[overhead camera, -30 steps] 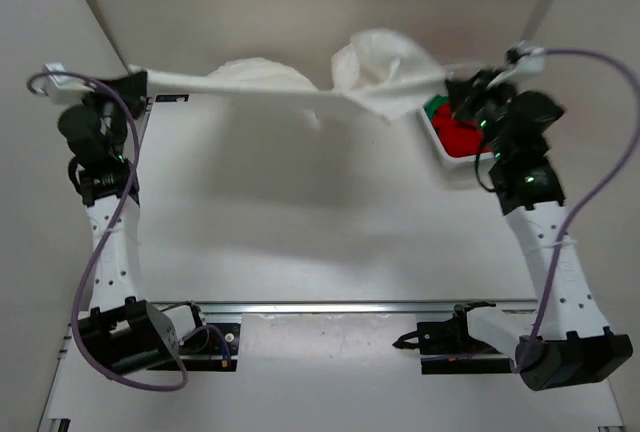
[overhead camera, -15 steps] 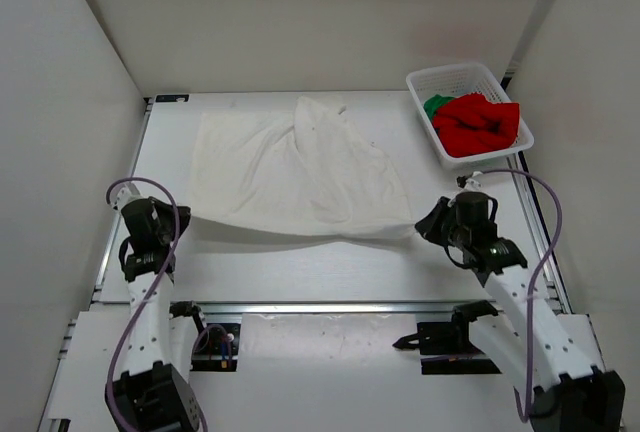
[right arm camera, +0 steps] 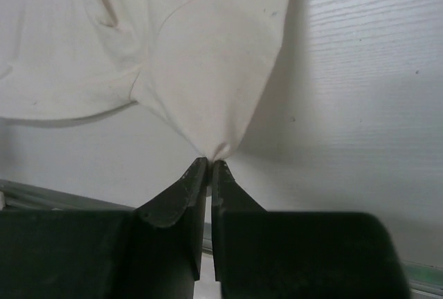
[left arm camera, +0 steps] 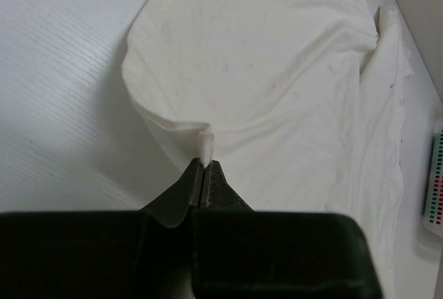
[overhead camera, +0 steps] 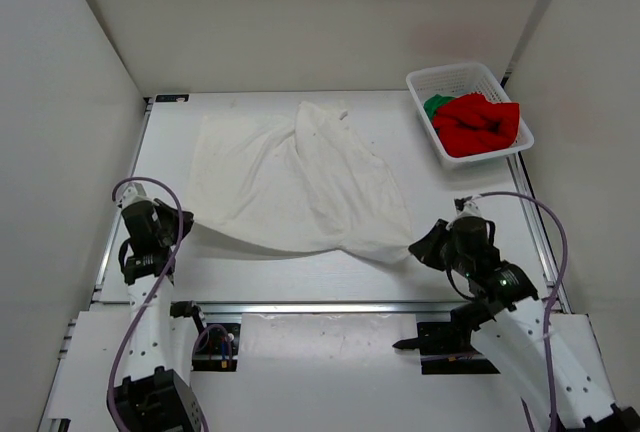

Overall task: Fold and stack the t-shirts
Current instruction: Fold the flattened tshirt in 1/3 of the way

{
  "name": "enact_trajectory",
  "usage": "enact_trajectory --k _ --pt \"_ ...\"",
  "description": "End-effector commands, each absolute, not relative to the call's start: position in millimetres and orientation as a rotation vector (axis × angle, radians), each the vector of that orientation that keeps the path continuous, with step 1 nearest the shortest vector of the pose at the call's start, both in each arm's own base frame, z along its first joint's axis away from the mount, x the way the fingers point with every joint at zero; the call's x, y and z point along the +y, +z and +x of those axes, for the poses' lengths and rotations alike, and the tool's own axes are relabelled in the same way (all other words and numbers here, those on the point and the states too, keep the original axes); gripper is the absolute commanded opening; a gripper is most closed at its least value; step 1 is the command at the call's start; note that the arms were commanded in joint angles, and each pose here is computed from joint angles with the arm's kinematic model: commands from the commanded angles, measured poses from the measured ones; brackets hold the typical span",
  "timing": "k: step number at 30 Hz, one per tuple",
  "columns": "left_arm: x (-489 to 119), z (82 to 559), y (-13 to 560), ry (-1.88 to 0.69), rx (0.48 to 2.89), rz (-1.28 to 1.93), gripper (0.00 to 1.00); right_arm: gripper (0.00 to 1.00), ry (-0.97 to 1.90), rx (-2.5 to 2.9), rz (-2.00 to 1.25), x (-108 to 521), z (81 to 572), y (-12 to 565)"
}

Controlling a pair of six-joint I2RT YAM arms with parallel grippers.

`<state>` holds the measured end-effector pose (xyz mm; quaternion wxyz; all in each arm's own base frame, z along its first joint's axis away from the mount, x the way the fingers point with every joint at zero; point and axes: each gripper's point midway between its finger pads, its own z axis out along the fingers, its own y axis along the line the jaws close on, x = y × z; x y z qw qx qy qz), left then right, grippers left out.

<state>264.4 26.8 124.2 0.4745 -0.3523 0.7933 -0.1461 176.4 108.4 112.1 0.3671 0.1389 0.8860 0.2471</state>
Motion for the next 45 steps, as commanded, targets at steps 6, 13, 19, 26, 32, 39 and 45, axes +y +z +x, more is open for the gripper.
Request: enact_trajectory --k 6,13,19,26,32,39,45 --pt "46.5 285.5 133.4 -0.422 1.828 -1.007 0.00 0.00 0.559 2.278 0.254 124.9 283.3 139.0" --pt "53.6 320.4 120.5 -0.450 1.800 -1.120 0.00 0.00 0.590 2.261 0.168 152.6 389.7 176.7" --pt "67.4 352.9 87.8 -0.423 1.866 -1.222 0.00 0.00 0.592 2.299 0.153 165.3 473.9 175.9" --pt "87.7 388.0 73.7 -0.381 1.912 -1.254 0.00 0.00 0.545 2.417 0.098 185.9 535.3 139.9" --pt "78.5 417.5 71.3 -0.425 1.958 -1.199 0.09 0.04 0.544 2.480 0.090 185.2 555.8 126.9" --pt "88.9 411.4 102.8 -0.442 1.878 -1.182 0.49 0.39 0.524 2.421 0.041 169.1 554.7 180.0" --pt "65.1 357.3 81.7 -0.493 1.926 -1.190 0.37 0.32 0.462 2.391 0.066 136.4 487.0 187.8"
